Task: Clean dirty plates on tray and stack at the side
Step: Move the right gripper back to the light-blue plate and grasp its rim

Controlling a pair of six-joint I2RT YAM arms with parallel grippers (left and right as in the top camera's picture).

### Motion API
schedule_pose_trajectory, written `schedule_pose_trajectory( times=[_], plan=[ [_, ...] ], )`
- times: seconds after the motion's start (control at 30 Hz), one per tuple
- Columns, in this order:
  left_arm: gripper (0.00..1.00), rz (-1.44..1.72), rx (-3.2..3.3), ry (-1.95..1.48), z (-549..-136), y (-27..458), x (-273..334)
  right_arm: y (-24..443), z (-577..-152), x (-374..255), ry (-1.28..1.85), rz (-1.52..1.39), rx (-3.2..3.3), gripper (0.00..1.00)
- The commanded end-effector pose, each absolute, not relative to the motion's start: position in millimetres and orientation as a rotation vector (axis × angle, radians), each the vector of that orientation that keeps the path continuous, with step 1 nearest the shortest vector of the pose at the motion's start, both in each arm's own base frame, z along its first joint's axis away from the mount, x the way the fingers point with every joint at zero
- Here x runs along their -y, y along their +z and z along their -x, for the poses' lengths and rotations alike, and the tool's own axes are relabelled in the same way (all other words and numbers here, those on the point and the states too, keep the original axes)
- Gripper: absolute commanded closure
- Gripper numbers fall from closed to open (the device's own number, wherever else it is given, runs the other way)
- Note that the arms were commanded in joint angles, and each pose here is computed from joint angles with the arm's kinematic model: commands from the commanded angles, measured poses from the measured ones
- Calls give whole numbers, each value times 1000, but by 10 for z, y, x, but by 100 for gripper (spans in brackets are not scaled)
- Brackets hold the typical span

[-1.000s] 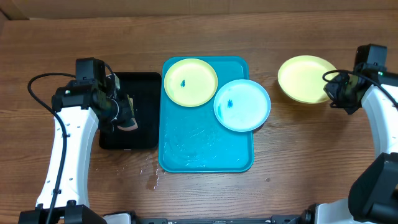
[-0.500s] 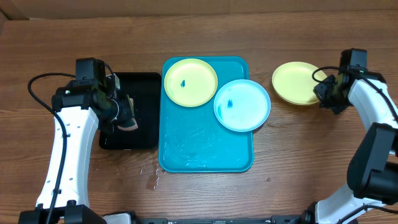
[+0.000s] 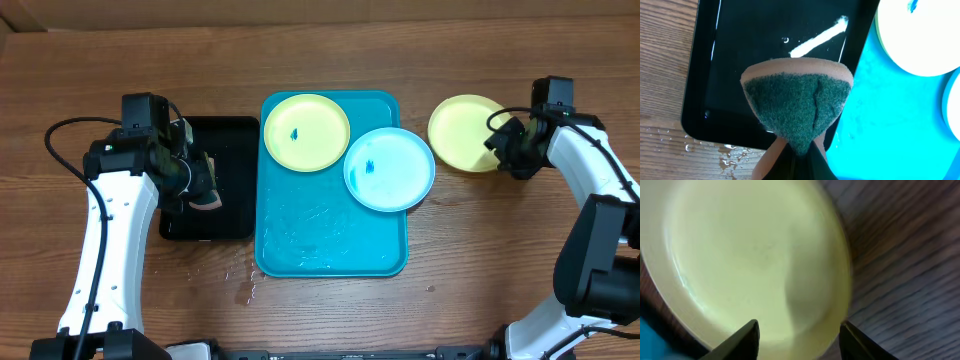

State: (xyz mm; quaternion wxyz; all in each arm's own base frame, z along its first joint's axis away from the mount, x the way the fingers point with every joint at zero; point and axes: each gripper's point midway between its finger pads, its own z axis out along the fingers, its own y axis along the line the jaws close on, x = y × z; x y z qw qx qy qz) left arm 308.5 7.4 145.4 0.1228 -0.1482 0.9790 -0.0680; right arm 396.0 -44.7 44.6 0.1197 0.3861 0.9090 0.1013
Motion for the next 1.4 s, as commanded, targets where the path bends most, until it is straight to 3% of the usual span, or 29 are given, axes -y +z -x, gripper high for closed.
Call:
schedule_pose_trajectory(
  times=[0.0,0.17,0.63,1.07,1.37],
  plan=[
    [95,385,-2847,-212,-3098,1488,-33,536,-3975,55,585,-840,-2750,49],
    [94,385,-2849,-212,-3095,1488,-33,665,-3950,-123,725,-683,-2780,51],
    [91,386,-2856,-212,-3078,1483,-32,620,-3778,-543,558,-295,-2933,54],
    [91,388,-2862,-212,-3062,1479,-30,537,-3800,-778,326,-115,-2938,55],
    [91,388,-2862,-213,-3063,1479,-30,432,-3861,-773,303,-103,-2896,65]
  ],
)
